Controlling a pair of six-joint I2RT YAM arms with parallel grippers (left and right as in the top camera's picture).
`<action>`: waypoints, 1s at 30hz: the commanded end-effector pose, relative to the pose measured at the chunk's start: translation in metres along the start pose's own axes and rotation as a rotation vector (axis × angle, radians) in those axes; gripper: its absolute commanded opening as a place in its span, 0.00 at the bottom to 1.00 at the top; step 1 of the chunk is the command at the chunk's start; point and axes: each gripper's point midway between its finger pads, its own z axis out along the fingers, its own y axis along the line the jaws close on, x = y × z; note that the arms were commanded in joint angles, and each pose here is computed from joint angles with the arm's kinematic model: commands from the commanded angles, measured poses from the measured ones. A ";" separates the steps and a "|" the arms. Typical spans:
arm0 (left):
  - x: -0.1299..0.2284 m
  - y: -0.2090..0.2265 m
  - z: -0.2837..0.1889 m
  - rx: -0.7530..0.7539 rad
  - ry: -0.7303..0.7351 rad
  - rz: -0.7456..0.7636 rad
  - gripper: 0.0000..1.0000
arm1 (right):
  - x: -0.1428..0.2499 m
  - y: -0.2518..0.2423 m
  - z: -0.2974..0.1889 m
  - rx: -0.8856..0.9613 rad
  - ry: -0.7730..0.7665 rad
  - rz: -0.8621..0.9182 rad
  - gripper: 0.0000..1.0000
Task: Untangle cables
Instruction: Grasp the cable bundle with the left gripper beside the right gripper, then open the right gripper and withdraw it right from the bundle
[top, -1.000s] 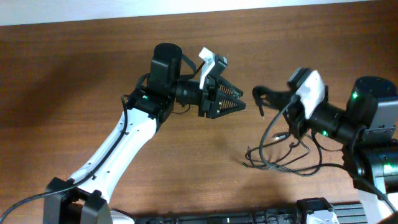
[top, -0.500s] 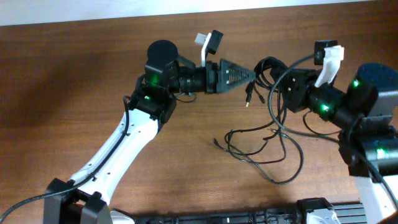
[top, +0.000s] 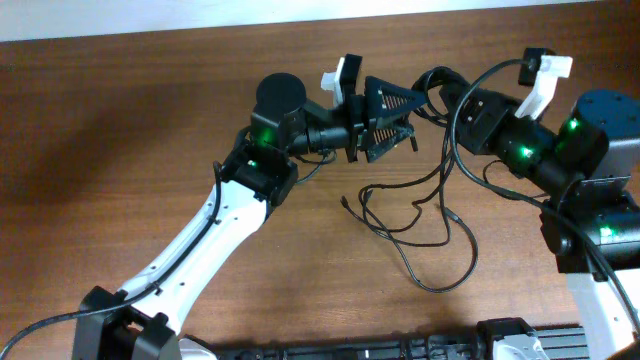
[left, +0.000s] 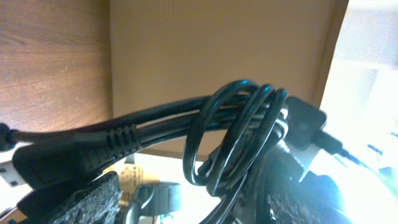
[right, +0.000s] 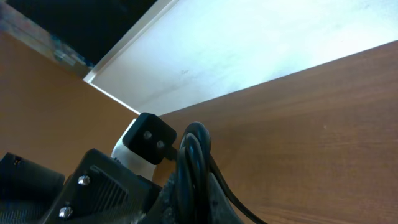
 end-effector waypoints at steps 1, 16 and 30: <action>-0.007 -0.017 -0.002 0.036 -0.068 -0.006 0.75 | -0.001 0.007 -0.002 -0.022 -0.003 0.050 0.04; 0.006 -0.039 0.010 0.114 -0.074 0.068 0.53 | 0.003 0.011 -0.002 -0.049 0.020 0.051 0.04; -0.002 -0.040 0.010 0.119 -0.121 0.070 0.14 | 0.006 0.015 -0.002 -0.068 0.037 0.051 0.04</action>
